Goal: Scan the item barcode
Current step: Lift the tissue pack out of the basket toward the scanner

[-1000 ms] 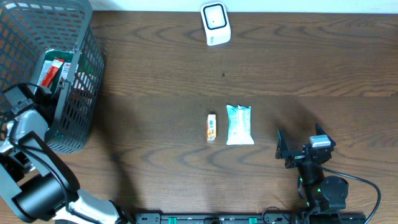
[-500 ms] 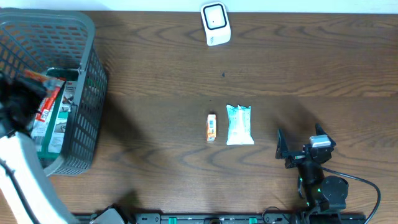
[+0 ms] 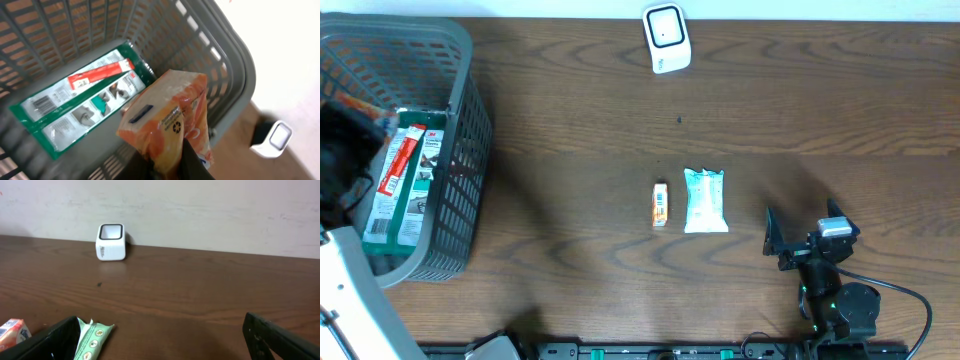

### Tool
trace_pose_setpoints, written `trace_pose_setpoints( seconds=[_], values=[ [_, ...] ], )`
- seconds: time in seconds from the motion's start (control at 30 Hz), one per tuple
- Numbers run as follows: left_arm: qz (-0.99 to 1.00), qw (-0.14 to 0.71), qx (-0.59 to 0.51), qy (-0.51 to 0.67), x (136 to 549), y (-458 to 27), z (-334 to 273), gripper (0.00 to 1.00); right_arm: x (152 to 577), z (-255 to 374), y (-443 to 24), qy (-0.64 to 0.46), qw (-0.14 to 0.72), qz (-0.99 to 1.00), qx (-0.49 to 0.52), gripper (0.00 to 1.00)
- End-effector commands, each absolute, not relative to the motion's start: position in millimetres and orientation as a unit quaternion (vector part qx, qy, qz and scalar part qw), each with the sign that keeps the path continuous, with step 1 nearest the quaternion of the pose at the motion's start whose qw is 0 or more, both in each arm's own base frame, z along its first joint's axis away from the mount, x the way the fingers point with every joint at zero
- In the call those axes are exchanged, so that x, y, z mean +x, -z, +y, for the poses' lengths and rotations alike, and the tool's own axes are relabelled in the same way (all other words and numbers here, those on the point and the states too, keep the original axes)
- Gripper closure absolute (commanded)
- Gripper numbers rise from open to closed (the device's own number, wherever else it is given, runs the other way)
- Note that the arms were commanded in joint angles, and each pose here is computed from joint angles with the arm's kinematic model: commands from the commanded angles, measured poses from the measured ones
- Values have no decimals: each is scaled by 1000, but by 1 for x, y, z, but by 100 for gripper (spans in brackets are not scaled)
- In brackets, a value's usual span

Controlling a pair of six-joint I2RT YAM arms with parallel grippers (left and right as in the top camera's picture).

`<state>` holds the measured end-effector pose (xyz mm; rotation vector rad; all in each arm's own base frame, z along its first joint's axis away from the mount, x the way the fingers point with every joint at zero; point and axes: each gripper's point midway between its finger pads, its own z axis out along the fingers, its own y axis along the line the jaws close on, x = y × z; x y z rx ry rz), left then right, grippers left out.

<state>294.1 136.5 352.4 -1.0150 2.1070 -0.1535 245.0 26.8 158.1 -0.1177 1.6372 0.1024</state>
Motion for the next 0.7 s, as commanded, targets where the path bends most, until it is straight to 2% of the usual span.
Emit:
trace_pose_setpoints(
  seconds=[0.0, 0.23, 0.43, 0.57, 0.67],
  values=[
    [845, 394, -361, 0, 291, -367, 128, 93, 245, 30, -157, -48, 679, 730, -58, 1],
    [873, 409, -260, -55, 297, -386, 84, 93, 245, 30, -157, -48, 679, 730, -58, 1],
    [902, 395, -168, -36, 310, -377, 32, 93, 245, 30, -157, -48, 679, 730, -58, 1],
    [929, 343, -131, -53, 312, -351, 9, 93, 245, 30, -157, -48, 679, 730, -58, 1],
    [955, 269, -108, -70, 315, -314, -14, 93, 245, 30, -157, -48, 679, 730, -58, 1]
  ],
)
